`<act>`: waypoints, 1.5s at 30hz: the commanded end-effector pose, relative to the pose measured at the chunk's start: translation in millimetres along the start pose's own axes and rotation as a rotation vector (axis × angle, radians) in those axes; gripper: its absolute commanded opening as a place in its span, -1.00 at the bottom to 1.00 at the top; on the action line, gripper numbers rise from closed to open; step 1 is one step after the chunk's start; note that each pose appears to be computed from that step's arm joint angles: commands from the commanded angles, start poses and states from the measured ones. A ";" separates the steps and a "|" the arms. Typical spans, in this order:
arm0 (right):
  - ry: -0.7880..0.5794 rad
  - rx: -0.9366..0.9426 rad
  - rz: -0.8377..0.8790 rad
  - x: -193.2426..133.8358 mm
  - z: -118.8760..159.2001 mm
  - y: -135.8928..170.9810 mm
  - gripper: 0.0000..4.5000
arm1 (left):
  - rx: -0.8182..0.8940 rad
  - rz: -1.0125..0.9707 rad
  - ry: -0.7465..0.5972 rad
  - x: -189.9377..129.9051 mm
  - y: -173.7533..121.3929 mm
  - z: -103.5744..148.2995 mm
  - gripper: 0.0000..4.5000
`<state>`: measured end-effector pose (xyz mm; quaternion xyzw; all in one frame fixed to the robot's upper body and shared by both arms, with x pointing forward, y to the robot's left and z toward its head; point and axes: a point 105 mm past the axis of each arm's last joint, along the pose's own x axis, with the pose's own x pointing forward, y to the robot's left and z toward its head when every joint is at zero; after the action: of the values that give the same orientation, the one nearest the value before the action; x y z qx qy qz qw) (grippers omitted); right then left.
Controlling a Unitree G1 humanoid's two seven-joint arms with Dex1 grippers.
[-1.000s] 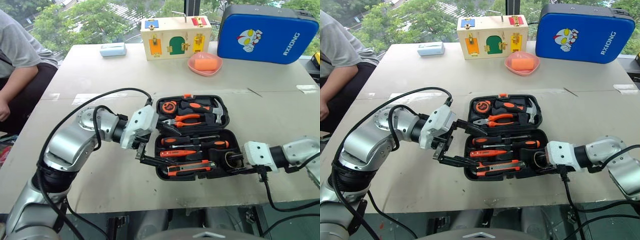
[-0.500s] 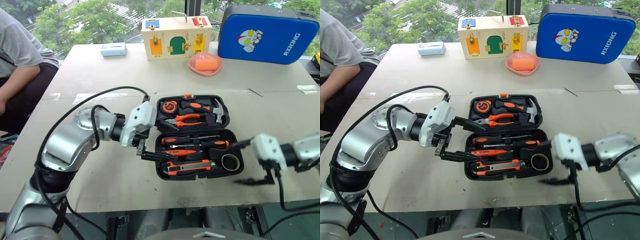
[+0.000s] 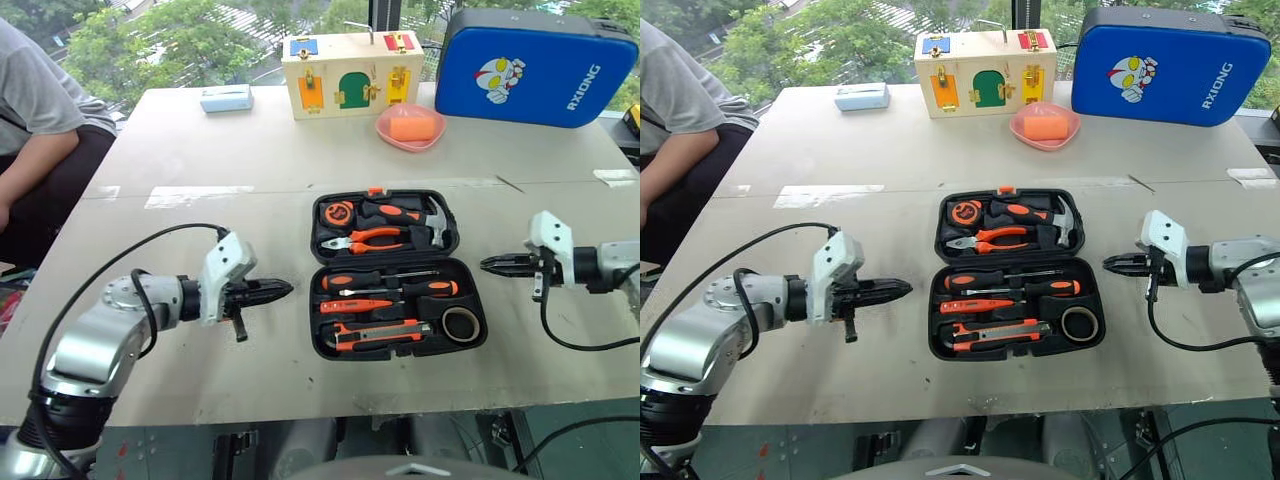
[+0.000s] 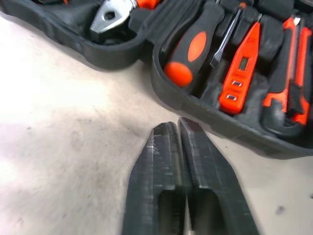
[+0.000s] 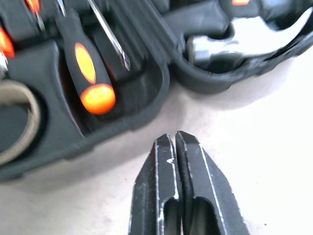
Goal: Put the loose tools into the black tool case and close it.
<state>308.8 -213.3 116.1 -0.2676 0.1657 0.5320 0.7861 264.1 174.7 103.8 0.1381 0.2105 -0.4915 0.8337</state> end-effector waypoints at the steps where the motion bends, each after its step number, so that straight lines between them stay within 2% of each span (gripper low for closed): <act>1: 0.003 -0.110 0.075 11.6 5.3 7.5 -1.00 | 0.053 -0.035 -0.011 15.5 -5.2 4.7 -0.97; 9: -0.048 -0.161 0.296 16.2 18.1 45.2 -1.00 | 0.062 -0.101 -0.036 34.1 -14.9 13.3 -0.97; 16: -0.029 -0.163 0.387 12.2 14.6 74.5 -1.00 | 0.058 -0.282 -0.020 24.8 -51.4 9.2 -0.97; 22: 0.037 -0.161 0.351 2.9 -1.2 73.8 -1.00 | 0.059 -0.301 0.025 16.8 -61.3 -1.2 -0.97; 29: 0.164 -0.181 0.232 -22.5 -19.0 53.8 -1.00 | 0.002 -0.141 0.091 4.1 -33.8 -17.2 -0.97; 32: 0.165 -0.073 0.160 -40.3 -17.3 41.0 -0.62 | -0.068 -0.060 0.106 -13.6 -19.2 -24.8 -0.56; 35: 0.080 0.105 0.076 -53.5 -2.8 27.1 0.04 | -0.283 0.002 0.059 -33.2 -5.1 -20.4 0.07; 36: 0.047 0.164 0.045 -54.3 2.2 22.2 0.32 | -0.353 0.007 0.046 -37.0 -2.6 -18.0 0.36; 39: -0.026 0.310 -0.004 -46.5 15.6 13.8 0.91 | -0.520 0.018 -0.022 -37.0 8.3 -3.3 0.93; 40: -0.042 0.370 -0.017 -39.7 19.6 11.8 0.97 | -0.587 0.020 -0.056 -33.2 14.5 4.7 0.99; 45: -0.094 0.641 -0.124 -10.5 31.4 -7.0 0.97 | -0.771 0.030 -0.126 -3.9 34.3 32.0 0.99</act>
<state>306.1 -201.3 144.5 -0.0105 0.2634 0.4470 0.8548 297.6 177.3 134.5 -0.2008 0.3148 -0.3898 0.8418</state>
